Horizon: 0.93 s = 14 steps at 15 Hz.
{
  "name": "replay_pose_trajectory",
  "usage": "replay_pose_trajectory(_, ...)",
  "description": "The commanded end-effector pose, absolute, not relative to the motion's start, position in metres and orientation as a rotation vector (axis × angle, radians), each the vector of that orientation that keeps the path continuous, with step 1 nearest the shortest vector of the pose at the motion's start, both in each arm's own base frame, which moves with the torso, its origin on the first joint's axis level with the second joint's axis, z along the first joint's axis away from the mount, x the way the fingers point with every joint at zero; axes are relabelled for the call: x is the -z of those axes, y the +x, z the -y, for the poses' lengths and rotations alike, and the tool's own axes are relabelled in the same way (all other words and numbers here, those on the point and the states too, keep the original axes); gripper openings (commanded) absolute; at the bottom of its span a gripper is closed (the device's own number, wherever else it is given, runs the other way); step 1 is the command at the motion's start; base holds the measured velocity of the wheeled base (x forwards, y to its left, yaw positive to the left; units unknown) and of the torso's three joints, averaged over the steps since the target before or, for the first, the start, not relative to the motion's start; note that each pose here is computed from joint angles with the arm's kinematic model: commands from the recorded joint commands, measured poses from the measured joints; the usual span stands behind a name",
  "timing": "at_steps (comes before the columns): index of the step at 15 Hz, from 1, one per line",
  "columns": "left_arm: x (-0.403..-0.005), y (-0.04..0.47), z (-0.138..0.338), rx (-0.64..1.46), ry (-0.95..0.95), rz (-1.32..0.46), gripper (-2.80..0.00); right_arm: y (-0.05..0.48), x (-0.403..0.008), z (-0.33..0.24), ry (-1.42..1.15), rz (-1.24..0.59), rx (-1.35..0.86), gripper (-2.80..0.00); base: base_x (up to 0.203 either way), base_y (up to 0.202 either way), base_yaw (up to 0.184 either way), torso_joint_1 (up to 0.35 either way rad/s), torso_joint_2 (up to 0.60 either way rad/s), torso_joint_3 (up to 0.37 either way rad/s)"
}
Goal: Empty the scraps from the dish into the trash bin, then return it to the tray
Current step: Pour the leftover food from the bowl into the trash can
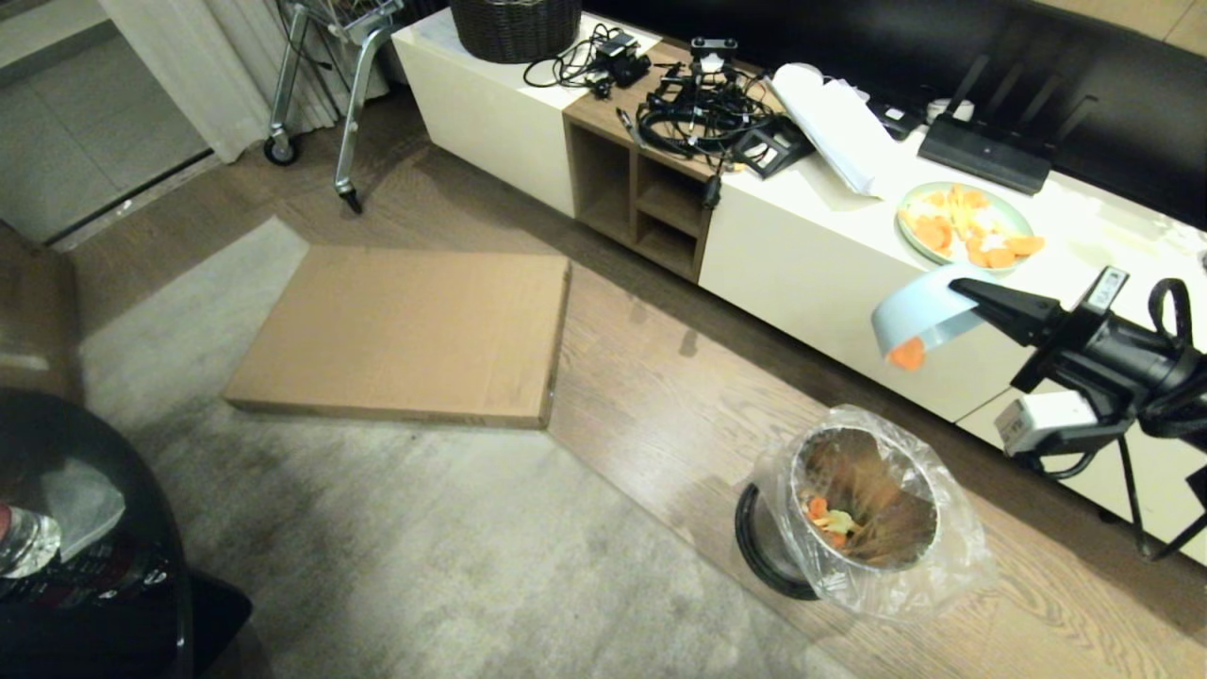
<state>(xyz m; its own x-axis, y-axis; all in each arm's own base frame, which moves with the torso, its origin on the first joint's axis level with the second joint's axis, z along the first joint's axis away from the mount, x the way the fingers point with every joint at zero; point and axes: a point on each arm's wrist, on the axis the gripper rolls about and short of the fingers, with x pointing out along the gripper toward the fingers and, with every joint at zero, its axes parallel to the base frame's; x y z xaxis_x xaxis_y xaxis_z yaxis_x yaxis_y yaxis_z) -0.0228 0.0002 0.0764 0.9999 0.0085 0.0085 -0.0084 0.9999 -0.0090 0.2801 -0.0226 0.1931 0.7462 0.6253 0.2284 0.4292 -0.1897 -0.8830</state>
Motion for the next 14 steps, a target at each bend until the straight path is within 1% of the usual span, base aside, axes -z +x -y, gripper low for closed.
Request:
replay_pose_trajectory(1, -0.076, -0.023, 0.000, -0.009, -0.009, 0.009, -2.80, 0.272, -0.201, 0.021, -1.855, 0.878, -0.177, -2.80, 0.000, 0.000, 0.000, 0.000, 0.00, 0.000)
replay_pose_trajectory(11, -0.076, -0.023, 0.000, -0.009, -0.009, 0.009, -2.80, 0.268, -0.205, 0.028, -1.875, 0.893, -0.173, -2.80, 0.000, 0.000, 0.000, 0.000, 0.00, 0.000)
replay_pose_trajectory(14, -0.076, -0.023, 0.000, -0.009, -0.009, 0.009, -2.80, 0.266, -0.202, 0.036, -1.881, 0.865, -0.175, -2.80, 0.000, 0.000, 0.000, 0.000, 0.00, 0.000)
